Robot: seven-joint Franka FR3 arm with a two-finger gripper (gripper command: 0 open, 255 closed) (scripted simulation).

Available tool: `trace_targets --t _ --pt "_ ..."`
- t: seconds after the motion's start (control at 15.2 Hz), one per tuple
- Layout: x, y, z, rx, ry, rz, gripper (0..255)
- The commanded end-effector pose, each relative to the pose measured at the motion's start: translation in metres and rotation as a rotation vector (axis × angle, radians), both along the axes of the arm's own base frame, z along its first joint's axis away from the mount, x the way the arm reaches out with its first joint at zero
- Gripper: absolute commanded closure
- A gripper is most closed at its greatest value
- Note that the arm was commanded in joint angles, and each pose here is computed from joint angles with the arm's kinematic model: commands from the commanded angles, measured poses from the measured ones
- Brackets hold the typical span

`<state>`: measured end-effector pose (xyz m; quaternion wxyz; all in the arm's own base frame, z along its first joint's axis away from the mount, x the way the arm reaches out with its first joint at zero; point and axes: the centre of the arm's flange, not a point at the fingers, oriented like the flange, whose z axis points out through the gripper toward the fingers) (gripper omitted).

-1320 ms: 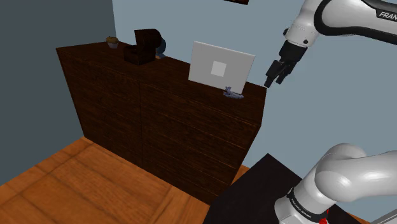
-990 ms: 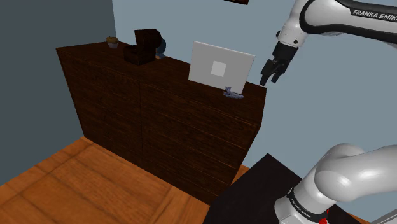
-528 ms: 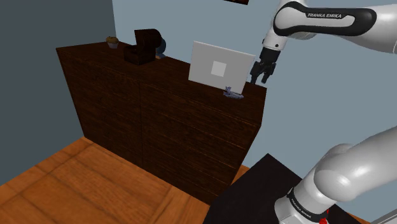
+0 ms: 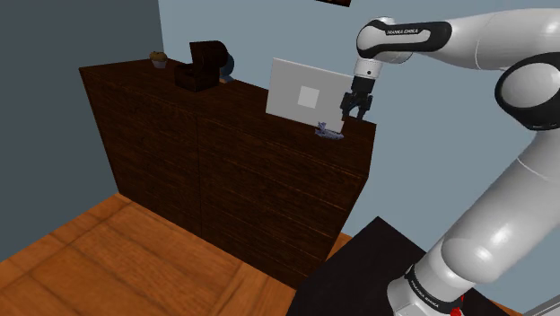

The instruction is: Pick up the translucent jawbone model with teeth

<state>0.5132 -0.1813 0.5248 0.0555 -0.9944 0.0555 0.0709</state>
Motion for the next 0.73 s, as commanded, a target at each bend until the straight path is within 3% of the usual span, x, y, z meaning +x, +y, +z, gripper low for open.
trace_targets --t 0.0,0.53,0.66 --pt "0.022 -0.021 -0.015 0.015 0.027 -0.007 0" --pt "0.095 -0.089 -0.086 0.073 0.133 -0.039 0" --pt "0.101 -0.095 -0.098 0.078 0.143 -0.042 0"
